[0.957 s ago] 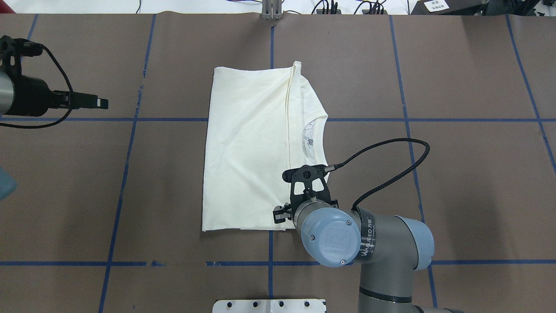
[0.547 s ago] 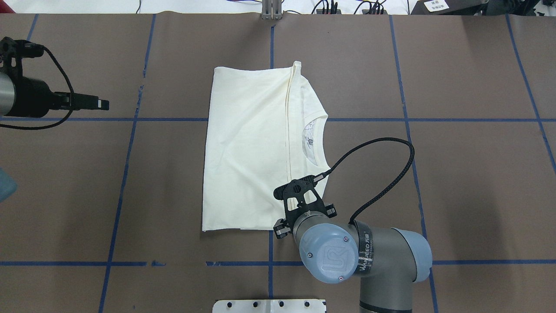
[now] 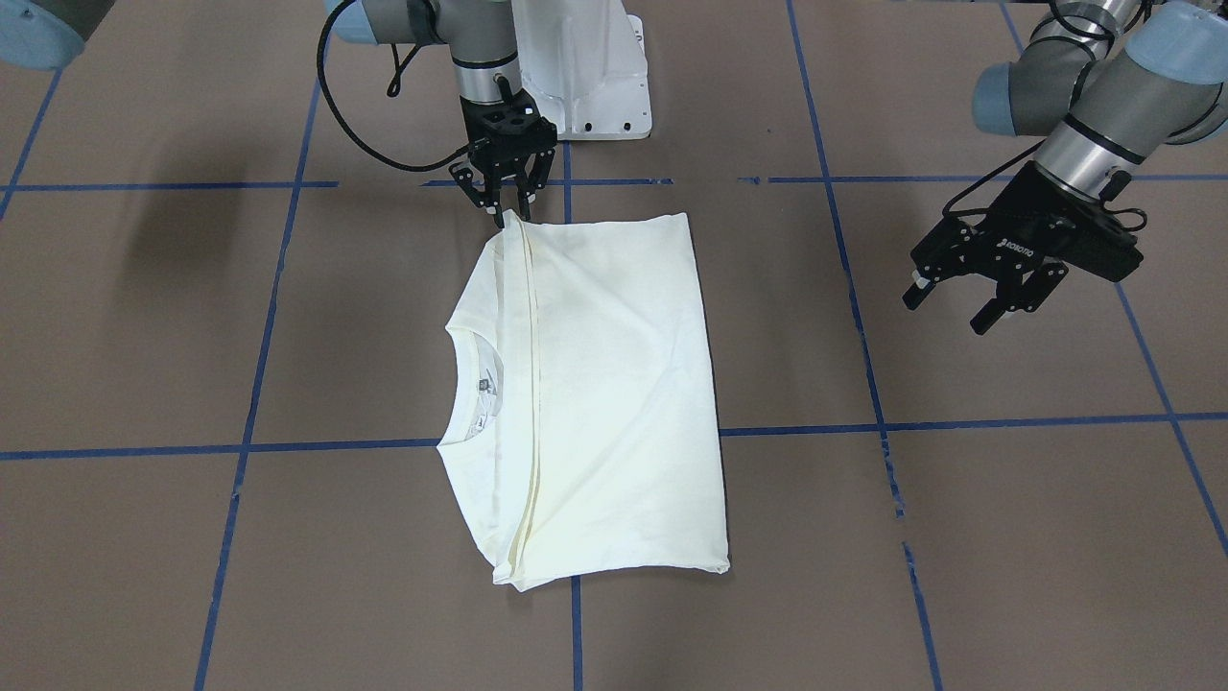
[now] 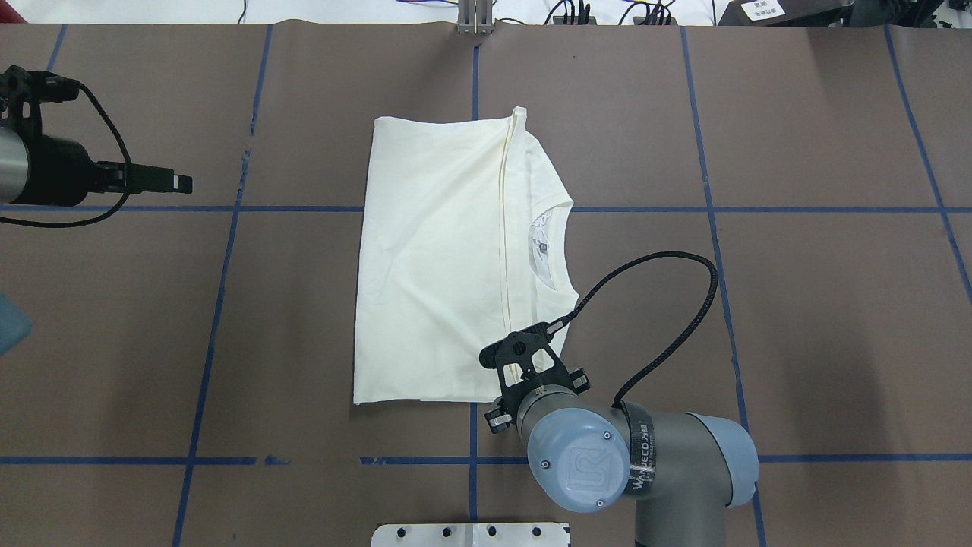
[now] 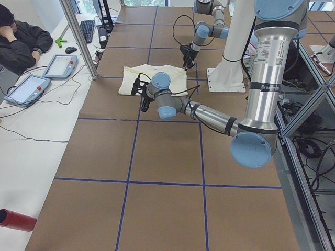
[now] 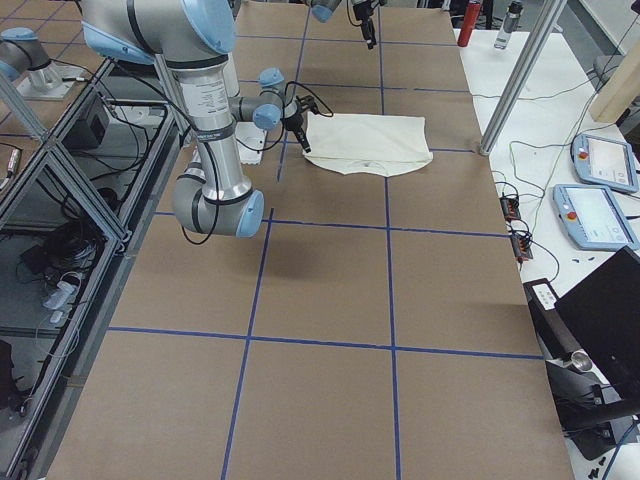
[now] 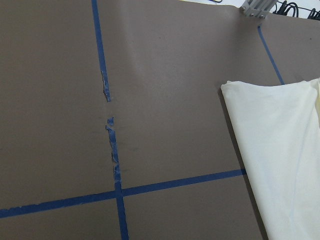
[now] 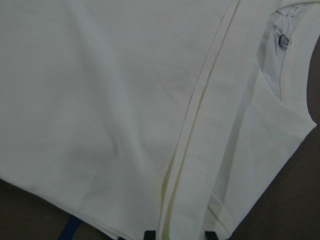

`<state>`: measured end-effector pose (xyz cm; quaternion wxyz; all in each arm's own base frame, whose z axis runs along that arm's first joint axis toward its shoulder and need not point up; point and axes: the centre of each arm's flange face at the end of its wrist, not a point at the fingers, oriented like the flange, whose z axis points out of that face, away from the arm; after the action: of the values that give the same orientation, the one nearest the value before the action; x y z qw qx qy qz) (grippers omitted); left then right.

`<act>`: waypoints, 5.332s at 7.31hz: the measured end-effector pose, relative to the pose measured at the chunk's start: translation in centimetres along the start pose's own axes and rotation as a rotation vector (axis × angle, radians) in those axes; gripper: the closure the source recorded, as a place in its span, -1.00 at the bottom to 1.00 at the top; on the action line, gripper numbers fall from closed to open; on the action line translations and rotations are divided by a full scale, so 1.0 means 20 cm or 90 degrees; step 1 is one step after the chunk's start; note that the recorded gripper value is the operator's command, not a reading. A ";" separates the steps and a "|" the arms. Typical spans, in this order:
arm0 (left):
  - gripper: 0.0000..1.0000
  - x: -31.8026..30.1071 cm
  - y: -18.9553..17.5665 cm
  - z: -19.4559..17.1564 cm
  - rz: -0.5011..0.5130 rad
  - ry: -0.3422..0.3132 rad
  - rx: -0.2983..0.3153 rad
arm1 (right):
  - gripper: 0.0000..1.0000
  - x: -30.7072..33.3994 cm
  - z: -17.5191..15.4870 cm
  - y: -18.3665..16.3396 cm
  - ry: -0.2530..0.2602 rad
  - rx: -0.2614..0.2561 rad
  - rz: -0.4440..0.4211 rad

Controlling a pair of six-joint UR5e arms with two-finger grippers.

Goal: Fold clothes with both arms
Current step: 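Press and smooth the folded shirt's collar edge with the right gripper, then raise the right gripper off the shirt while the left gripper lowers toward the robot, then lower the left gripper beside the shirt's corner nearest it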

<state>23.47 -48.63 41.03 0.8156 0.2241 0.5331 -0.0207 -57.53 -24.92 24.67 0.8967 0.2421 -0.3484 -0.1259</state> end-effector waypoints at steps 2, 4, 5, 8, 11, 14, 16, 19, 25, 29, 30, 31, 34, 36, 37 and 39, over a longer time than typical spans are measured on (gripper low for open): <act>-1.00 0.00 0.00 0.00 0.000 0.000 0.000 | 1.00 0.00 0.00 0.00 0.000 0.000 0.000; -1.00 0.00 0.00 0.00 0.000 0.000 0.000 | 1.00 0.01 -0.01 -0.01 0.000 0.003 0.003; -1.00 0.00 0.00 0.00 0.000 0.000 0.000 | 1.00 0.01 -0.01 -0.02 0.001 0.005 0.006; -1.00 0.00 0.00 0.00 0.000 0.000 0.001 | 1.00 0.17 -0.06 0.01 0.006 0.009 0.035; -1.00 0.00 0.00 0.00 0.002 -0.001 0.002 | -0.99 0.34 -0.06 0.17 0.027 -0.008 0.152; -1.00 0.00 0.00 0.00 0.002 -0.001 0.001 | -1.00 0.29 -0.11 0.17 0.001 -0.006 0.203; -1.00 0.02 0.01 0.01 -0.007 0.004 -0.002 | -1.00 0.35 -0.20 0.03 -0.074 0.021 0.243; -1.00 0.26 0.14 0.00 -0.094 0.047 -0.019 | -1.00 0.56 -0.30 -0.13 -0.197 0.046 0.355; -0.64 1.03 0.92 0.38 -0.336 0.001 -0.031 | -1.00 0.87 -0.29 -0.26 -0.167 0.074 0.453; -0.62 1.36 1.21 0.57 -0.490 -0.022 -0.043 | -1.00 0.88 -0.29 -0.26 -0.167 0.073 0.455; -0.63 1.37 1.23 0.61 -0.491 -0.028 -0.046 | -1.00 0.88 -0.29 -0.26 -0.167 0.074 0.455; -0.63 1.40 1.25 0.65 -0.490 -0.031 -0.050 | -1.00 0.88 -0.29 -0.26 -0.167 0.074 0.455; -0.63 1.42 1.31 0.71 -0.487 -0.040 -0.058 | -1.00 0.88 -0.29 -0.26 -0.167 0.074 0.455; -0.64 1.43 1.34 0.72 -0.484 -0.042 -0.065 | -1.00 0.88 -0.28 -0.26 -0.167 0.074 0.459; -0.64 1.44 1.35 0.72 -0.482 -0.042 -0.066 | -1.00 0.88 -0.28 -0.26 -0.167 0.074 0.460; -0.64 1.44 1.37 0.73 -0.481 -0.044 -0.070 | -1.00 0.88 -0.29 -0.26 -0.167 0.074 0.461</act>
<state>55.86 -23.70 29.99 0.7787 -0.0328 0.5507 -0.2988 -41.18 -34.31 28.19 0.8157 0.1353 -0.5297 0.1890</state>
